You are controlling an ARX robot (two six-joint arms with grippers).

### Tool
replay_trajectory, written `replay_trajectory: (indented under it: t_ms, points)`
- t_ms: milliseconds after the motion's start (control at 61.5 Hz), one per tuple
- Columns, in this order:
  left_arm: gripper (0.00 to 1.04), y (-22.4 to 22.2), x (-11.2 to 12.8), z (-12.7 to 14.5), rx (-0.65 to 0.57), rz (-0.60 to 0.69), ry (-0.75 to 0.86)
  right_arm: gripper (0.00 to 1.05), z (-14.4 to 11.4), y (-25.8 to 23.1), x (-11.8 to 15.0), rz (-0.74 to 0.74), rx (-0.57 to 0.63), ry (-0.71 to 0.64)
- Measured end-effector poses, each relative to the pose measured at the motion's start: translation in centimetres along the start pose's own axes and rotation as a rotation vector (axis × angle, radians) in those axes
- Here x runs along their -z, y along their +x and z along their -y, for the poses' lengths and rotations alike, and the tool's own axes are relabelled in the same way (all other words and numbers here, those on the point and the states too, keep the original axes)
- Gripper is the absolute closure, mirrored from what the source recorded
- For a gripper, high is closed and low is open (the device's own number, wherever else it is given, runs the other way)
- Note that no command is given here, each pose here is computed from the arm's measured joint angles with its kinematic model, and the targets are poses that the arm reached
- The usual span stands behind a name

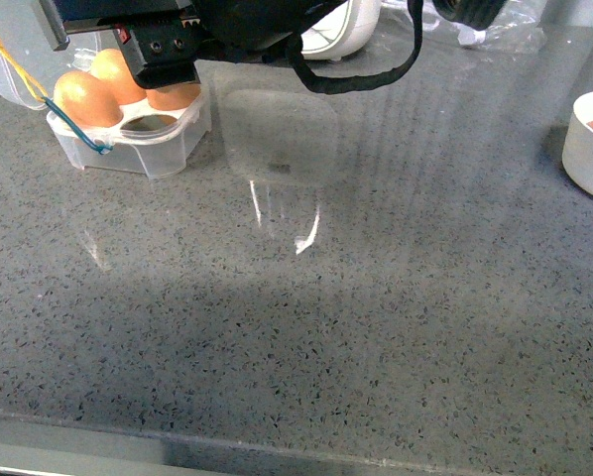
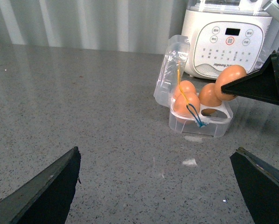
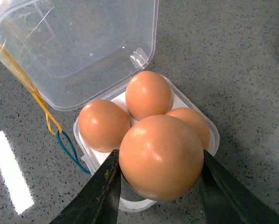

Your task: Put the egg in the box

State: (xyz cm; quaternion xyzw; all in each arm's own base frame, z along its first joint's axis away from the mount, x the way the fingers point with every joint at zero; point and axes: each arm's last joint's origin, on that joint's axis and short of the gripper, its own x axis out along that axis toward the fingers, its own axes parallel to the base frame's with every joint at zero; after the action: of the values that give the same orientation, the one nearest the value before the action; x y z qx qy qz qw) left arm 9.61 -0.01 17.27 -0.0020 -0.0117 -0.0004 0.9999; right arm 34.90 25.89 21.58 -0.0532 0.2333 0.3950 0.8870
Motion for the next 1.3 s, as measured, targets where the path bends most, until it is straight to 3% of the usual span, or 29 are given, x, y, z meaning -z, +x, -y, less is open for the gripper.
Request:
replay_trajectory:
  t_ms: [830,911,1171,1302]
  points:
    - [0.07,0.0,0.0,0.0,0.0,0.0,0.0,0.64,-1.0,0.7,0.0,-0.029,-0.048,0.033]
    - [0.07,0.0,0.0,0.0,0.0,0.0,0.0,0.45,-1.0,0.7,0.0,-0.032,-0.05,0.031]
    - [0.07,0.0,0.0,0.0,0.0,0.0,0.0,0.06,-0.6,0.4,-0.2,-0.025,-0.045,0.036]
    - [0.07,0.0,0.0,0.0,0.0,0.0,0.0,0.08,0.3,-0.9,-0.7,0.019,-0.04,0.063]
